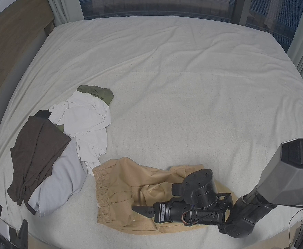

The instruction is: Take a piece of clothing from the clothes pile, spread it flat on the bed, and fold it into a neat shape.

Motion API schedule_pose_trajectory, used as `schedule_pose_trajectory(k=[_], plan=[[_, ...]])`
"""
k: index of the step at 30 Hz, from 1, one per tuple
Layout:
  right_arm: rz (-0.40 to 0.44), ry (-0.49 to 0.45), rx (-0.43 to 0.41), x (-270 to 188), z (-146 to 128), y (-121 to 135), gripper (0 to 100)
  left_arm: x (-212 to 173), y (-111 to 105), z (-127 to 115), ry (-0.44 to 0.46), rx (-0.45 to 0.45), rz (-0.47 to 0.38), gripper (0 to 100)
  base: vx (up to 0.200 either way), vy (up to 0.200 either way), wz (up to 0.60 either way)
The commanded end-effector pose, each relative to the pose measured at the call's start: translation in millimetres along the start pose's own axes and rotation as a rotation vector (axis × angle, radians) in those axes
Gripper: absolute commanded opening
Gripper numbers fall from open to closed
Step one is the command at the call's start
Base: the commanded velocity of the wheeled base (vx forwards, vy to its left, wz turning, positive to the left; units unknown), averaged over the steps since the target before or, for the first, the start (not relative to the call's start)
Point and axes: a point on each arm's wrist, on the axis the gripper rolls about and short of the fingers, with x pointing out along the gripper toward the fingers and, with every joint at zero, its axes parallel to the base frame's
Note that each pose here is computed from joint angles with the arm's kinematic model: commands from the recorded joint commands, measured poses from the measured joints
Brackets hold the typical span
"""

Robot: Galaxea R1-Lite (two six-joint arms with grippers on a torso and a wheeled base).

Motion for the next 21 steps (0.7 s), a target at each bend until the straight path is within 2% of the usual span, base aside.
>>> schedule_pose_trajectory(k=[1,9,14,21], plan=[[-0.007,0.003,0.002,1,-1,-3,0,0,0,-5,0.001,0.000,0.001,100,0.000,0.000,0.00],[-0.014,-0.071,0.006,-20,13,2,0,0,0,-5,0.001,0.000,0.001,100,0.000,0.000,0.00],[-0.037,-0.150,0.025,-42,30,-4,0,0,0,-5,0.001,0.000,0.002,100,0.000,0.000,0.00],[-0.078,-0.221,0.053,-66,39,-11,0,0,0,-5,0.001,0.007,0.002,100,0.000,0.000,0.00]])
